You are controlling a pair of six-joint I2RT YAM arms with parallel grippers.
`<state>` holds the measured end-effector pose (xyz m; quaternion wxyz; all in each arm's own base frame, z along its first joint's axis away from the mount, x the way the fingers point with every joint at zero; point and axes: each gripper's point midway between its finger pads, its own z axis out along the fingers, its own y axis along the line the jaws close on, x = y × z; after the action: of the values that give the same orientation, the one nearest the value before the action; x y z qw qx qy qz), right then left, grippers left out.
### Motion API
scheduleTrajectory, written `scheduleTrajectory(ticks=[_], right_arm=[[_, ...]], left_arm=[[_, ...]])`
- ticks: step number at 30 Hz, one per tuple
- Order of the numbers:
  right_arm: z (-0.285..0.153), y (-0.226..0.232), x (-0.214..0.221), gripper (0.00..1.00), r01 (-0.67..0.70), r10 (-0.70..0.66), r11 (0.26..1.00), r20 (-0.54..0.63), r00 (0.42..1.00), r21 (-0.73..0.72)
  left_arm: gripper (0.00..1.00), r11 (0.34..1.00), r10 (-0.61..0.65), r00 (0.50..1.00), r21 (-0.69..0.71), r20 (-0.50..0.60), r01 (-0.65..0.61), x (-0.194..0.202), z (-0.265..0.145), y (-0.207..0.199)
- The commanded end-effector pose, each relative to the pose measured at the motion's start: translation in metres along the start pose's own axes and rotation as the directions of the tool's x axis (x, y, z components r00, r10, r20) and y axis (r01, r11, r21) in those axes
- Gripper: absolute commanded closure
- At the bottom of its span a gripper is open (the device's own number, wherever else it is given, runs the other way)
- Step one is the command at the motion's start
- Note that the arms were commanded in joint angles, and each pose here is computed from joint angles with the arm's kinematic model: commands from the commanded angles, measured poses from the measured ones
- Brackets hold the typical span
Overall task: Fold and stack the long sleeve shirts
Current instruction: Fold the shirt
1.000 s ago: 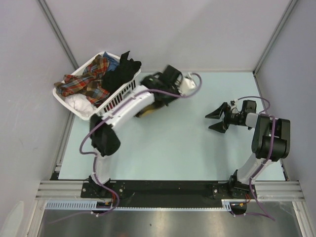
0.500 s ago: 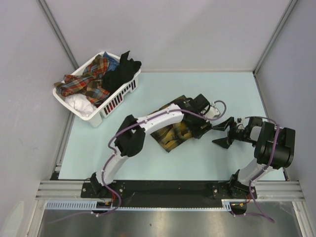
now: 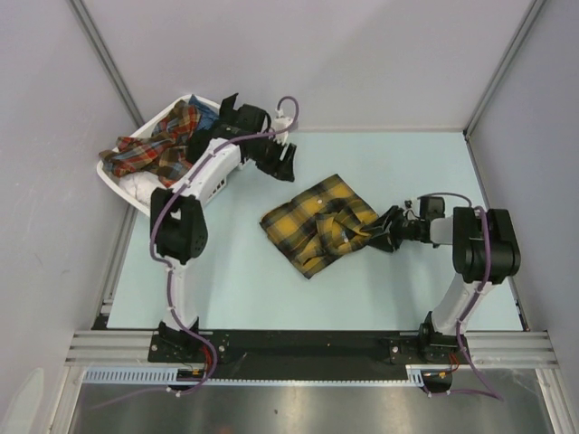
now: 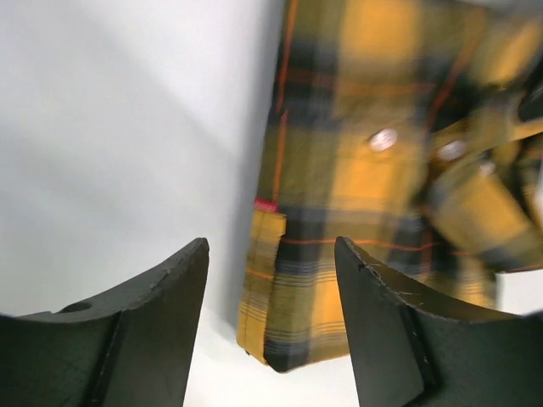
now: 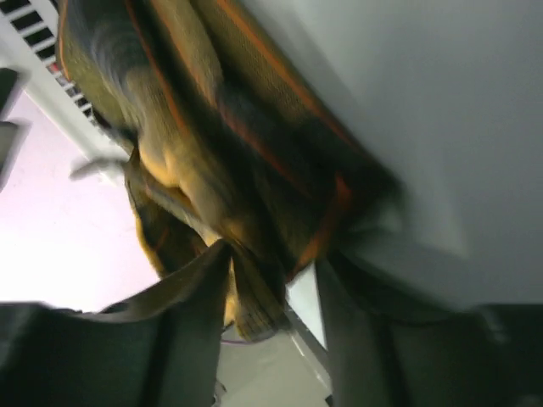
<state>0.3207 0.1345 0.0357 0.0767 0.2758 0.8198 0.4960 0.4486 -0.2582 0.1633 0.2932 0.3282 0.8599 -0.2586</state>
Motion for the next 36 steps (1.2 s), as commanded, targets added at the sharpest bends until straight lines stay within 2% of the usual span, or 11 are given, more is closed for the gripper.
scheduleTrajectory(ticks=[1,5,9,12,14,17,20,22,27,32,36], right_arm=[[0.020,-0.016,-0.030,0.60,0.057,-0.067,0.987,0.064,0.996,0.148],[0.021,-0.018,-0.057,0.68,0.154,-0.168,0.963,0.047,0.985,0.222],[0.035,0.009,-0.093,0.76,0.337,-0.347,0.919,0.016,0.938,0.204],[0.059,0.015,-0.100,0.75,0.443,-0.434,0.884,-0.085,0.897,0.152],[0.088,0.038,-0.091,0.69,0.570,-0.550,0.820,-0.208,0.809,0.045],[0.091,0.060,-0.093,0.45,0.711,-0.689,0.702,-0.304,0.658,-0.051],[0.061,0.083,-0.104,0.27,0.763,-0.741,0.643,-0.302,0.600,-0.063],[0.036,0.088,-0.110,0.12,0.762,-0.739,0.646,-0.293,0.607,-0.052],[-0.038,0.087,-0.116,0.09,0.697,-0.677,0.716,-0.222,0.702,0.020],[-0.056,0.057,-0.049,0.09,0.570,-0.548,0.821,-0.253,0.798,0.020],[-0.058,0.037,-0.010,0.11,0.580,-0.540,0.811,-0.284,0.793,0.079]], left_arm=[[0.34,0.996,-0.053,0.977,0.064,-0.207,0.068,0.069,0.036,0.002],[0.43,0.976,-0.108,0.955,0.152,-0.276,0.154,0.102,0.046,-0.015],[0.80,0.938,-0.157,0.926,0.241,-0.343,0.248,0.139,0.042,-0.055],[0.89,0.888,-0.125,0.907,0.363,-0.403,0.284,0.167,0.031,-0.126],[0.77,0.849,-0.076,0.885,0.437,-0.459,0.299,0.187,0.025,-0.182],[0.38,0.819,-0.055,0.897,0.494,-0.439,0.292,0.184,0.010,-0.216],[0.34,0.814,-0.068,0.918,0.511,-0.391,0.278,0.178,-0.015,-0.210],[0.33,0.833,-0.078,0.951,0.504,-0.299,0.227,0.159,-0.032,-0.189],[0.30,0.933,-0.057,0.994,0.349,-0.090,0.085,0.078,-0.043,-0.111],[0.16,0.988,0.052,0.993,0.154,-0.107,-0.035,0.050,0.002,-0.025],[0.17,0.988,0.099,0.983,0.130,-0.155,-0.079,0.054,0.038,0.004]])
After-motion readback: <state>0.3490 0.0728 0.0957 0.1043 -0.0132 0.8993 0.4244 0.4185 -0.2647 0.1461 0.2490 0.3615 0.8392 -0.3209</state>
